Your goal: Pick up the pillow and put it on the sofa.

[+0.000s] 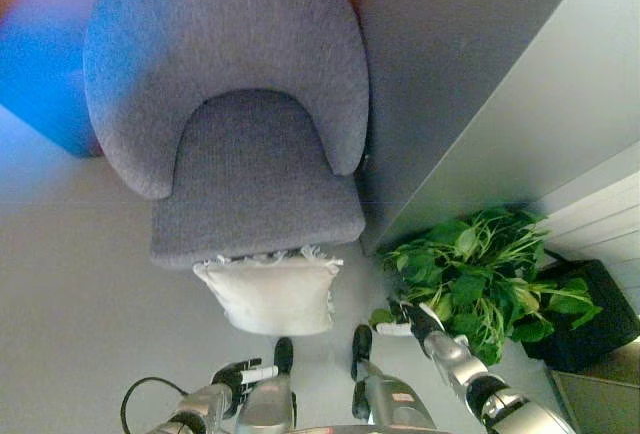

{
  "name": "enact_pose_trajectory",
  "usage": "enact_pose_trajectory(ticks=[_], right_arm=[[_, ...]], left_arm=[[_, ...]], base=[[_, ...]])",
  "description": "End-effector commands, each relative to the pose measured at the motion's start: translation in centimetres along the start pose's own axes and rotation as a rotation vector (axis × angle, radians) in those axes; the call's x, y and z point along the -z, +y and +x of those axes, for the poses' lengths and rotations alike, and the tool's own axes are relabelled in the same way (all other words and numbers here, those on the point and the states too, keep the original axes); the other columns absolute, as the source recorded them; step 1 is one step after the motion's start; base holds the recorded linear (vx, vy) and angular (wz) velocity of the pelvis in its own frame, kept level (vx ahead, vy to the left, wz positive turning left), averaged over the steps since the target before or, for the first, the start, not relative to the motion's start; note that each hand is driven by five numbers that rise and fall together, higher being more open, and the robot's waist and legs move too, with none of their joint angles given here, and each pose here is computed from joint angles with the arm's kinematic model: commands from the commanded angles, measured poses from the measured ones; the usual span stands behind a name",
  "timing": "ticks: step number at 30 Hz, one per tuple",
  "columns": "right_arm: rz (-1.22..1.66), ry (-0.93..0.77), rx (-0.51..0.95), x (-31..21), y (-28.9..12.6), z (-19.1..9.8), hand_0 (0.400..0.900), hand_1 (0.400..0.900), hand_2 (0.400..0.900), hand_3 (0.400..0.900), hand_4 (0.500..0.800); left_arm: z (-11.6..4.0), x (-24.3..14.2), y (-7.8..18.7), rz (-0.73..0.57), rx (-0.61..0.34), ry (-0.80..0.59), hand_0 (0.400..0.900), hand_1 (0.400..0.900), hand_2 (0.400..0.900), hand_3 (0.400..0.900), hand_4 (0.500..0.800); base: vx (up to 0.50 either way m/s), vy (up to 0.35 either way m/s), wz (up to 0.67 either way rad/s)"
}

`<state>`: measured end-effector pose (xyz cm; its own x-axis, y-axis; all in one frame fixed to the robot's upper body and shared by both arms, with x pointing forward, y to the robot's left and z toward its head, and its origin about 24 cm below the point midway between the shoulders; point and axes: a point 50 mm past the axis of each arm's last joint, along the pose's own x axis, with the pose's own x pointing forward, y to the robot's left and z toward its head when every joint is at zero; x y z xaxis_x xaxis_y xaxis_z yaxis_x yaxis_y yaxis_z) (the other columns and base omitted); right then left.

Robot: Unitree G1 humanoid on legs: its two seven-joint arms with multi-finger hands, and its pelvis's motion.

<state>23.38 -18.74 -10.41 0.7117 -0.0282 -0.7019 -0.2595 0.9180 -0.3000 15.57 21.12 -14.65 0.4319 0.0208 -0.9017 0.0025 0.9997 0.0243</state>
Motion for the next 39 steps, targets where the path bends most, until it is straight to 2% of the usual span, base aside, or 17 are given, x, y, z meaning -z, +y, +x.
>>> enact_pose_trajectory(ticks=[1, 9, 18, 28, 36, 39], right_arm=[[0.02, -0.177, 0.025, -4.7, -1.0, 0.2, 0.9, 0.9, 0.9, 0.9, 0.8], [0.051, -0.355, 0.079, -10.3, -3.5, -0.5, 0.9, 0.9, 0.9, 0.9, 0.8], [0.033, -0.53, 0.13, -15.8, -5.0, -2.1, 0.9, 0.9, 0.9, 0.9, 0.8], [-0.134, -0.676, 0.4, -21.2, -9.1, -4.0, 0.9, 0.9, 0.9, 0.9, 0.8], [-0.188, -0.734, 0.552, -25.5, -11.5, -5.4, 0.9, 0.9, 0.9, 0.9, 0.8], [-0.2, -0.741, 0.556, -26.9, -12.1, -5.8, 0.9, 0.9, 0.9, 0.9, 0.8]], left_arm=[[-0.1, -1.9, 1.0, 0.016, -0.006, -0.045, 0.9, 0.9, 0.9, 0.9, 0.8], [-0.6, -2.2, 1.5, -0.003, 0.028, -0.204, 0.9, 0.9, 0.9, 0.9, 0.8], [-0.8, -4.2, -0.3, -0.055, 0.089, -0.324, 0.9, 0.9, 0.9, 0.9, 0.8], [-1.3, -5.9, -3.2, -0.088, 0.22, -0.45, 0.9, 0.9, 0.9, 0.9, 0.8], [-1.8, -7.0, -5.3, -0.115, 0.328, -0.527, 0.9, 0.9, 0.9, 0.9, 0.8], [-1.9, -7.1, -5.9, -0.113, 0.349, -0.538, 0.9, 0.9, 0.9, 0.9, 0.8]], base=[[-0.075, 0.07, 0.13], [-0.062, 0.069, 0.13], [-0.017, 0.071, 0.07], [0.002, 0.076, 0.08], [0.011, 0.062, 0.07], [0.015, 0.033, 0.1]])
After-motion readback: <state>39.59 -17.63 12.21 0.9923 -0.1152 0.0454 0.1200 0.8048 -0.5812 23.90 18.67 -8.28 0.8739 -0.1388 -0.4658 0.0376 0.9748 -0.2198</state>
